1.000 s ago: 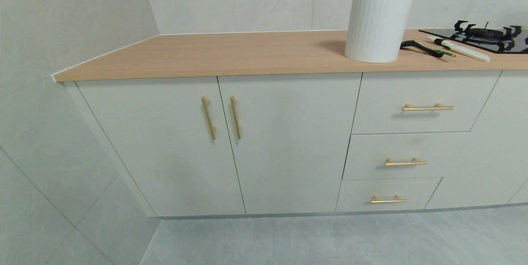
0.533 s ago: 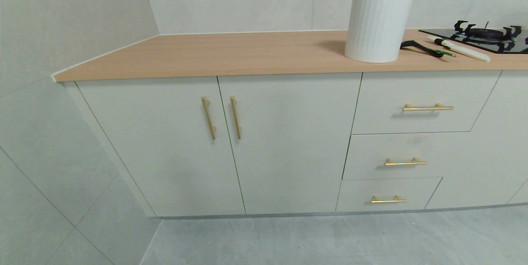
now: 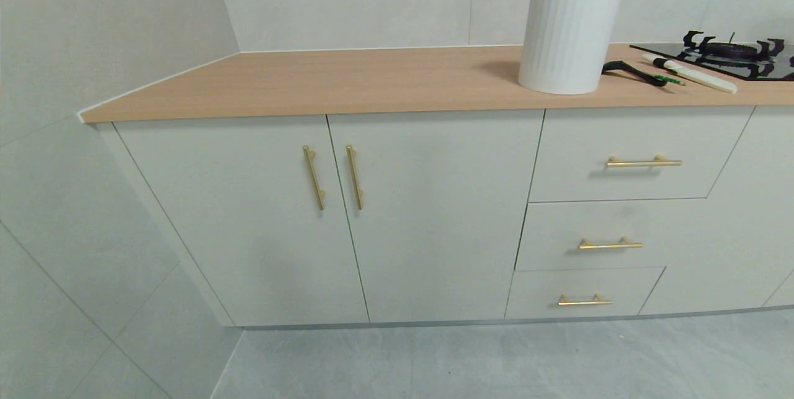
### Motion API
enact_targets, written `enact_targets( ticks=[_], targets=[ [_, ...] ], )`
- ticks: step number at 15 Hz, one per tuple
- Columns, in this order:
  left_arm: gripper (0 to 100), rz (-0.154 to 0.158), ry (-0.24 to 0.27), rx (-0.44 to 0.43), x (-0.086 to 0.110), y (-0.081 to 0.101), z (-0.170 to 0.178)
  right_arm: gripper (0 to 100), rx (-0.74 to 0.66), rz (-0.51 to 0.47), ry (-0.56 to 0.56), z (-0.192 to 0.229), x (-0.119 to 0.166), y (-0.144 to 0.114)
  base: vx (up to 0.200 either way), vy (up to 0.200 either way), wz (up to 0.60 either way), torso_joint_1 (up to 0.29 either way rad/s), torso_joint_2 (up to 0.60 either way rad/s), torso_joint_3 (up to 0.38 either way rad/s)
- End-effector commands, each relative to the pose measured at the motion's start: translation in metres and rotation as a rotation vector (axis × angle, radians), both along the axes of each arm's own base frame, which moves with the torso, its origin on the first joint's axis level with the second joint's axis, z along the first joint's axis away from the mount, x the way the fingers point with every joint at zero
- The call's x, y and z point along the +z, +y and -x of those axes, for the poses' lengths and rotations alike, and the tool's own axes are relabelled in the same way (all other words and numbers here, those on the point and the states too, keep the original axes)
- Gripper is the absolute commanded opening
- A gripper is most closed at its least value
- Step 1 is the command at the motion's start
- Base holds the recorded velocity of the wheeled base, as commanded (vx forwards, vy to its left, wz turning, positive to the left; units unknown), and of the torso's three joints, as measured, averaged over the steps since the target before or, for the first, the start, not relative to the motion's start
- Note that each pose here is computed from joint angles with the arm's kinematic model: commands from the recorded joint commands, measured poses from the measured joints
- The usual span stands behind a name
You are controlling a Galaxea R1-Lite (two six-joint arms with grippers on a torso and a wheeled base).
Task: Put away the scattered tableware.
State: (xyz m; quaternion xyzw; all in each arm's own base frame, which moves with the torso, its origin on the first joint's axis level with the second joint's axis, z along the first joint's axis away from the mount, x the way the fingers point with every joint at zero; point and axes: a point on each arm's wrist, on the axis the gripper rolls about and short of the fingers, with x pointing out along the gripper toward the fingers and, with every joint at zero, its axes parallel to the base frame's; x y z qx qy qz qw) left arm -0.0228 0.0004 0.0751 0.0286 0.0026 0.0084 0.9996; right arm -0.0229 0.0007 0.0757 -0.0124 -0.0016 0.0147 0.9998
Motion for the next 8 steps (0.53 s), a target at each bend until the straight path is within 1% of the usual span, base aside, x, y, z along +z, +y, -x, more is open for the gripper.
enact_targets(
  ticks=[1,2,5,6,7,8],
  targets=[
    [100,0.000,0.005,0.000,-0.0003,0.0000,-0.0001,100,0.000,0.000,0.003,-0.0002,0.0000,0.0000,0.000,0.000,0.00,0.000,0.00,0.000],
    [100,0.000,0.005,0.000,-0.0003,0.0000,-0.0001,100,0.000,-0.002,0.003,-0.0002,0.0000,0.0000,0.000,0.000,0.00,0.000,0.00,0.000],
    [100,0.031,0.002,0.002,-0.0002,0.0000,-0.0001,100,0.000,-0.003,0.003,-0.0002,0.0000,0.0000,0.000,0.000,0.00,0.000,0.00,0.000],
    [100,0.060,0.000,0.002,0.0000,0.0000,-0.0001,100,0.003,-0.005,0.003,-0.0002,0.0000,0.0001,0.000,0.000,0.00,0.000,0.00,0.000],
    [100,0.063,0.000,0.002,0.0000,0.0000,-0.0001,100,0.003,-0.005,0.003,-0.0002,0.0000,0.0001,0.000,0.000,0.00,0.000,0.00,0.000],
    [100,0.059,0.000,0.002,0.0000,0.0000,-0.0001,100,0.007,-0.005,0.003,-0.0002,0.0000,0.0002,0.000,0.000,0.00,0.000,0.00,0.000]
  ],
)
